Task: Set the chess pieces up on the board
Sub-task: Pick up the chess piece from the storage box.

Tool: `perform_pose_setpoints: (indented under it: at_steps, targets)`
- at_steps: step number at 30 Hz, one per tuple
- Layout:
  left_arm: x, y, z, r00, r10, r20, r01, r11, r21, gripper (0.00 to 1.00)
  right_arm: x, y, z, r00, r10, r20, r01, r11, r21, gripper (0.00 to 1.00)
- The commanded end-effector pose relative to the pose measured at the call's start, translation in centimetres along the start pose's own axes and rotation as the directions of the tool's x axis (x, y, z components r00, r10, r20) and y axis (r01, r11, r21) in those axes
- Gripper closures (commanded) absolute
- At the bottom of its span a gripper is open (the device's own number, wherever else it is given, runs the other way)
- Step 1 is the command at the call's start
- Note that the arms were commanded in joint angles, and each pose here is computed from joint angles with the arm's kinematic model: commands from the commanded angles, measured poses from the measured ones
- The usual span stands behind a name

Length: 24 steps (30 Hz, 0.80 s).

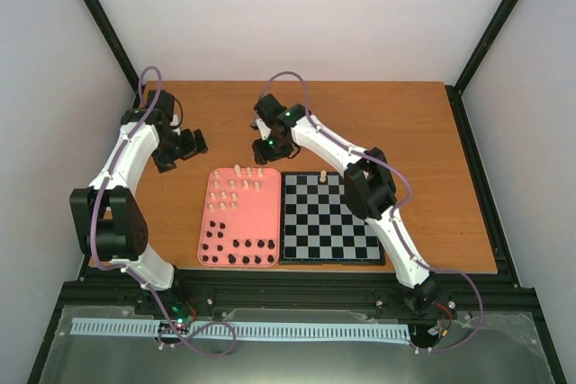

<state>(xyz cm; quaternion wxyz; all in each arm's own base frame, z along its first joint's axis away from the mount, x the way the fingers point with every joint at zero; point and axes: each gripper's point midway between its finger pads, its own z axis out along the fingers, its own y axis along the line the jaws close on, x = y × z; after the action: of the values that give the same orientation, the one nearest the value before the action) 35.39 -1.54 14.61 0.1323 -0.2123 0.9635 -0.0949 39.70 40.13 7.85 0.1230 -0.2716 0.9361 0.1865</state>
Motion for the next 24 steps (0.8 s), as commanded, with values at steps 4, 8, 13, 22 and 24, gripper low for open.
perform_pose_setpoints:
  at_steps: [4,8,13,22,24]
  targets:
    - [-0.4,-0.4,-1.2,0.999,-0.001,0.04,0.0,1.0,0.013,0.0,1.0,2.2,1.6,0.998,-0.039,-0.041,0.038,0.999,-0.036,0.5]
    - [-0.4,-0.3,-1.2,0.999,0.002,0.041,-0.002,1.0,0.011,0.0,1.6,2.2,2.0,0.997,-0.039,-0.06,0.038,0.999,-0.022,0.52]
    - [-0.4,-0.3,-1.3,0.999,0.001,0.042,-0.002,1.0,0.012,0.0,2.0,1.9,2.5,0.997,-0.03,-0.076,0.03,1.0,-0.01,0.59]
    - [-0.3,-0.3,-1.2,0.999,0.002,0.04,-0.003,1.0,0.014,0.0,2.4,1.4,3.1,0.995,-0.021,-0.095,0.022,1.0,0.006,0.65]
    - [-0.3,-0.3,-1.2,0.999,0.002,0.041,-0.003,1.0,0.014,0.0,2.5,1.5,3.2,0.995,-0.022,-0.098,0.023,1.0,0.002,0.68]
